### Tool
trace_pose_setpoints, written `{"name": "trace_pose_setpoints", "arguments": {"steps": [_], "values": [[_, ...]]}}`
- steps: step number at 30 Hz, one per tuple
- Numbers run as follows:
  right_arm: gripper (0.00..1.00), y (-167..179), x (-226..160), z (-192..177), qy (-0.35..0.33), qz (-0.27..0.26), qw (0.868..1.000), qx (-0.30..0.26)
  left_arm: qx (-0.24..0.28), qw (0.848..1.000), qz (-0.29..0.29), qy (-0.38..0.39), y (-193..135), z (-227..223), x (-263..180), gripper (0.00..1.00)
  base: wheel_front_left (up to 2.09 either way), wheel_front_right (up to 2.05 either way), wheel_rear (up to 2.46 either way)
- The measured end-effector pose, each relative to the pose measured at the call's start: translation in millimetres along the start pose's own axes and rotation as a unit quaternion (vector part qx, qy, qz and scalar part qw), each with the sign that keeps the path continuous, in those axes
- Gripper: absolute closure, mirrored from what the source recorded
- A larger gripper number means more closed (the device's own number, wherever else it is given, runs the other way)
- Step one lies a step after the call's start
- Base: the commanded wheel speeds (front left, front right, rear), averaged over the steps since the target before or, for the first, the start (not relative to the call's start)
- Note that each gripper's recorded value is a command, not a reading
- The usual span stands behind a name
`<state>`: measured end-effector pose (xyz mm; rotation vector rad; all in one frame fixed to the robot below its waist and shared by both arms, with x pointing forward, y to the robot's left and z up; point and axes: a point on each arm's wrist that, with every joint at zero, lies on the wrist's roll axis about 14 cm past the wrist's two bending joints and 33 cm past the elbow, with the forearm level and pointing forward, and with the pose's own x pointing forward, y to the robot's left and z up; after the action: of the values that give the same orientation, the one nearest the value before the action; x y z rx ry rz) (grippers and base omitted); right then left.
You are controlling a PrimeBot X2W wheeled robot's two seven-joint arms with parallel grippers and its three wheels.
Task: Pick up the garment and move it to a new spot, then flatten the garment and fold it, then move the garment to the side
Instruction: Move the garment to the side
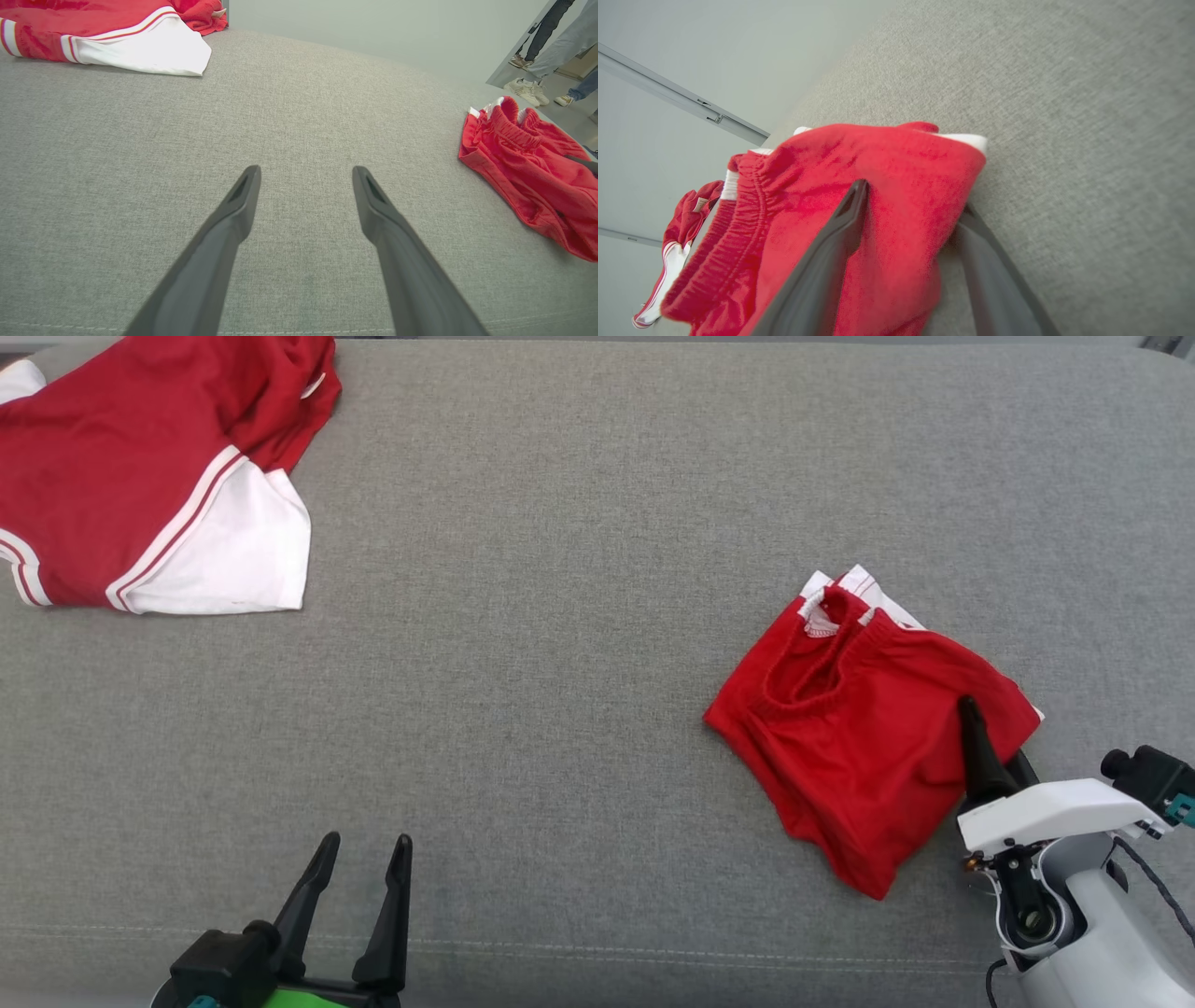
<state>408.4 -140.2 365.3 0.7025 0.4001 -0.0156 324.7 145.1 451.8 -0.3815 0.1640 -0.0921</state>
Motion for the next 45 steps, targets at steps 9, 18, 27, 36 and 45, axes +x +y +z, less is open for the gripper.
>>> {"name": "trace_pose_setpoints", "arguments": {"steps": [9, 18, 27, 36, 45], "values": [[1.0, 4.1, 16.6, 8.7, 0.025, 0.017, 0.999, -0.009, 0.001, 1.0, 0.01, 0.003, 6.1, -1.7, 1.5, 0.0, 0.0, 0.0, 0.0], [1.0, 9.6, 51.5, 57.3, 0.045, 0.051, 0.991, -0.116, 0.002, 1.0, 0.011, 0.012, 9.4, -5.5, 10.1, 0.0, 0.0, 0.0, 0.0], [1.0, 1.2, 84.3, 94.1, 0.073, 0.047, 0.97, -0.226, 0.026, 0.999, 0.004, 0.022, 16.3, -6.7, 23.9, 0.0, 0.0, 0.0, 0.0], [1.0, -5.0, 114.1, 104.1, 0.098, 0.038, 0.948, -0.3, 0.045, 0.998, 0.027, 0.036, 38.6, -7.5, 27.4, 0.0, 0.0, 0.0, 0.0], [1.0, -18.2, 125.3, 99.9, 0.115, 0.023, 0.94, -0.321, 0.047, 0.997, 0.03, 0.048, 42.6, -12.6, 33.9, 0.0, 0.0, 0.0, 0.0]]}}
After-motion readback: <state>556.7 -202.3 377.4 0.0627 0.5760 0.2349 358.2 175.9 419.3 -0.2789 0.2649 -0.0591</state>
